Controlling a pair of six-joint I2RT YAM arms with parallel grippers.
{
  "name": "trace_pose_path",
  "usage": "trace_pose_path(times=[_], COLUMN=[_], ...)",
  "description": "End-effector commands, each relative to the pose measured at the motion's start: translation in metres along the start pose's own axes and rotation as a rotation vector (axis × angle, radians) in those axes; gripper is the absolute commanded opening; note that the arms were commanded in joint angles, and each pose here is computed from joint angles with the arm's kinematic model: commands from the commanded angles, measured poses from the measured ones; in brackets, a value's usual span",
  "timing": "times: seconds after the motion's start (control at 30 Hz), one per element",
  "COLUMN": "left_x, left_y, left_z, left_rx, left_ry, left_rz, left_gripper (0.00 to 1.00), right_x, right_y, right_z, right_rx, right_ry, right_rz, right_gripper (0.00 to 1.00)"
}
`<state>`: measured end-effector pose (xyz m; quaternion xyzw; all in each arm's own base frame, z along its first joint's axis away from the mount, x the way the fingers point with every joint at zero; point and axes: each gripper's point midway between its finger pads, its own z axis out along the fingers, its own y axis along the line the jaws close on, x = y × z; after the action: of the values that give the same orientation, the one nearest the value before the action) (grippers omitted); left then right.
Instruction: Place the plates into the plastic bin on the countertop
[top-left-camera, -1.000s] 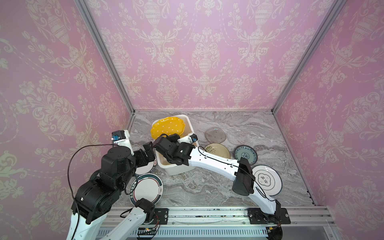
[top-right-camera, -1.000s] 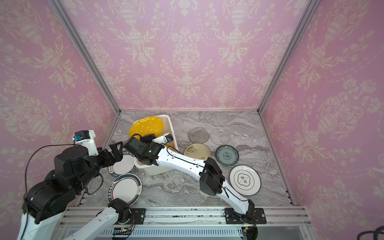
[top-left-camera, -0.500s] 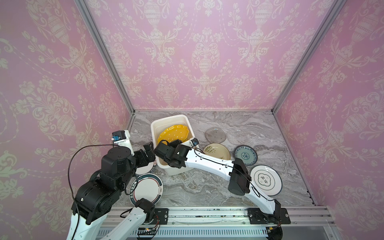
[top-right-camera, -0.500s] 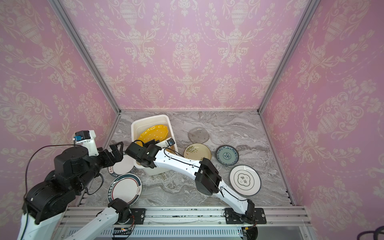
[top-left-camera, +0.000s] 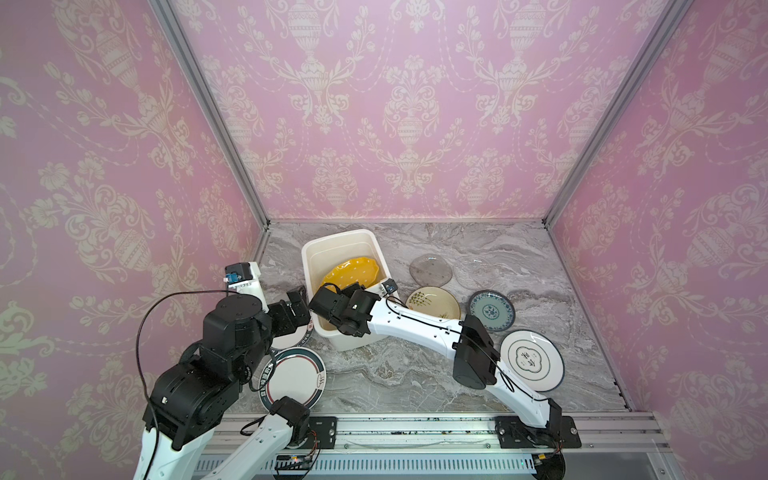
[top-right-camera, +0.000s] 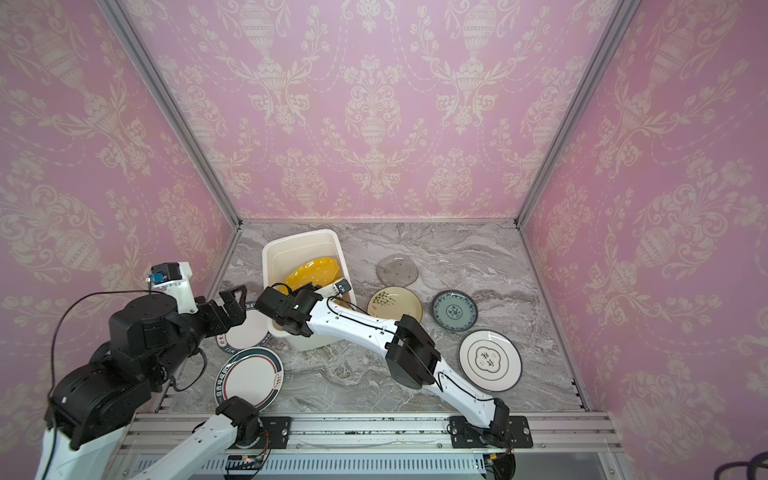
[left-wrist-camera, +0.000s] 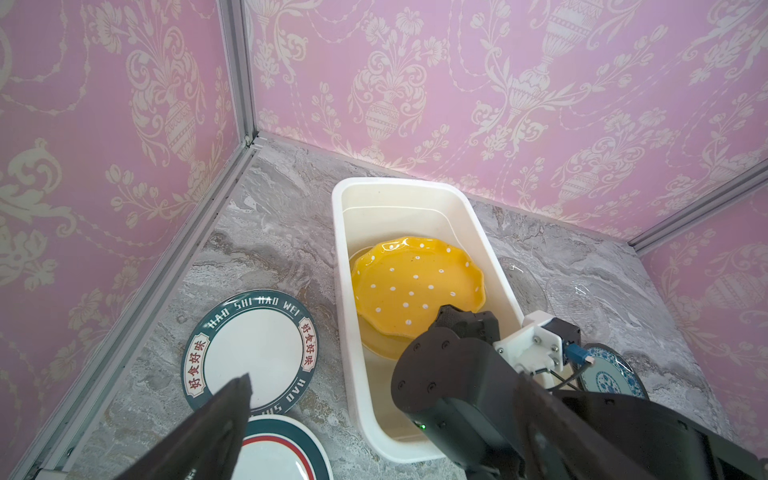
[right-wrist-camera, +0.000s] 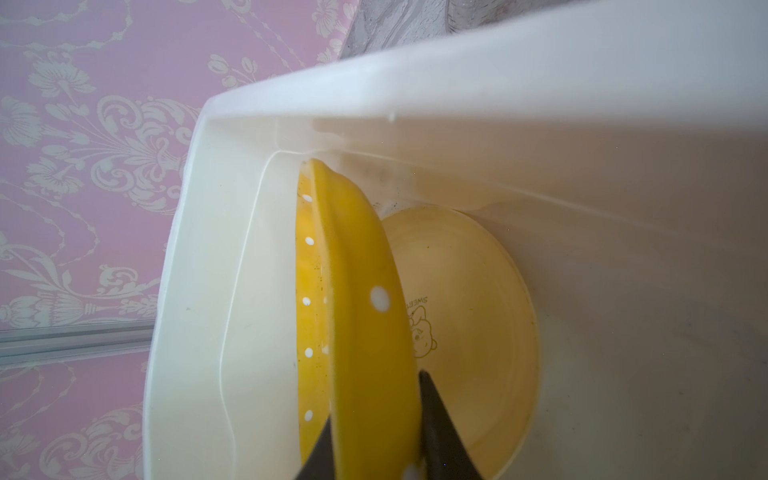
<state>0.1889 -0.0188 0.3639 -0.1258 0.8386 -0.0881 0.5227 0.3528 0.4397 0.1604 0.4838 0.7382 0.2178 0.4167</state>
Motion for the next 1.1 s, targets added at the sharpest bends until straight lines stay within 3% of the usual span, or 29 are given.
trace_pose_path(times=[0.0, 0.33, 0.83, 1.07], left_x=[0.006, 0.008, -0.001, -0.004], left_y=[0.003, 0.002, 0.003, 0.001], left_z=[0.002, 0.008, 0.004, 0.005], left_rx=[-0.010, -0.016, -0.028, -0.028], left_ry=[0.016, 0.018, -0.009, -0.007], left_rz=[0.041, 0.053, 0.066, 0.065], left_gripper=[0.99, 0.99, 0.99, 0.99], right_x=[-0.012, -0.006, -0.010, -0.017], right_y=[0.017, 0.009, -0.014, -0.004], right_z=[0.005, 0.020, 0.020, 0.014], right_rx=[-0.067, -0.040, 0.050, 0.052], right_ry=[-0.043, -0.026, 0.057, 0.102], right_rz=[0.346, 0.302, 0.245, 0.111], right_gripper=[0.19, 0.30, 0.63, 0.73])
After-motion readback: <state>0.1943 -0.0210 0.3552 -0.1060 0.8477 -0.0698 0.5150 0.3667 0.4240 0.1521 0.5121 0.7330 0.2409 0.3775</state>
